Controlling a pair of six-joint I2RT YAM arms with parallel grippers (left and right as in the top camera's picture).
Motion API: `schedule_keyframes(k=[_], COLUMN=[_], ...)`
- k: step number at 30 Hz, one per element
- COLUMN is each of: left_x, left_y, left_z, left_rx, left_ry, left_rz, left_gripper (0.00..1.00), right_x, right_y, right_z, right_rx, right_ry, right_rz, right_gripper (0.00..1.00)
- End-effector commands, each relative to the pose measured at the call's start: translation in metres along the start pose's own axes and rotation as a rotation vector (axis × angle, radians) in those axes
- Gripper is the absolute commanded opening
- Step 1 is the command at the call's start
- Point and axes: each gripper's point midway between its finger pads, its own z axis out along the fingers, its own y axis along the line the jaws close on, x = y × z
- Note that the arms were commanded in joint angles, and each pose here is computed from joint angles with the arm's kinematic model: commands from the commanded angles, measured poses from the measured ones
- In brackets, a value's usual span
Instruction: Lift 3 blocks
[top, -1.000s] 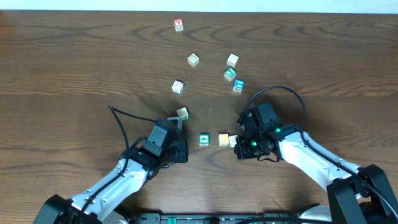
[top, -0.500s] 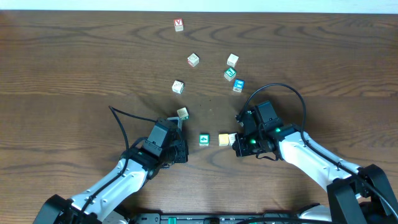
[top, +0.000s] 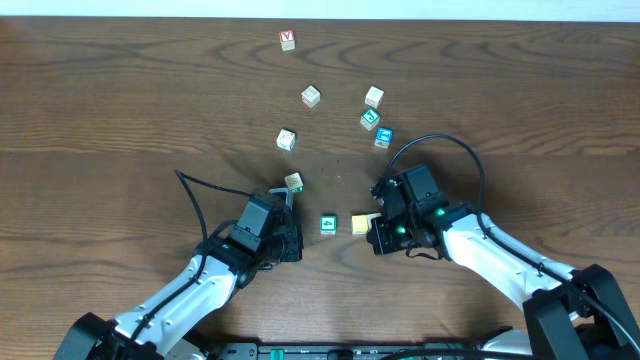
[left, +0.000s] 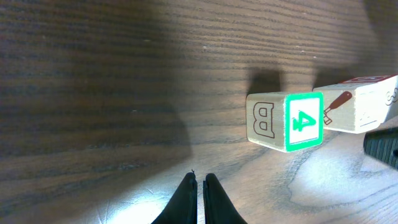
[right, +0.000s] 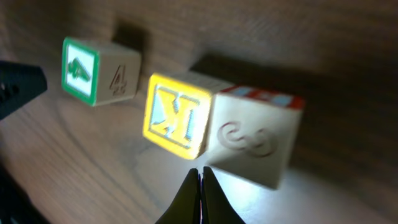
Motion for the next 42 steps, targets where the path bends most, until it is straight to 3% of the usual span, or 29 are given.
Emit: schedule_keyframes(k=[1, 11, 28, 42], left_x=[0.006, -0.008, -0.007, -0.019], left_y=[-0.002, -0.032, 0.003, -0.009], left_z=[0.002, 0.003, 0.027, 0.048], left_rx=[0.009, 0.094, -0.063, -0.019], left_ry=[0.017, -0.064, -0.067, -0.061], left_rz=[0.001, 0.065, -0.013, -0.011], left_gripper=[0.07, 0.07, 0.07, 0.07], right_x=[0.011, 0.035, 0.032, -0.008], right_y=[0.002, -0.01, -0.074, -0.065], right_z=[0.002, -0.009, -0.033, -0.031], right_rx=[-0.004, 0.078, 0.307, 0.212], right_ry=[0.042, 0.118, 0.053, -0.068], right_rz=[0.016, 0.063, 0.337, 0.104], right_gripper=[0.01, 0.01, 0.01, 0.01])
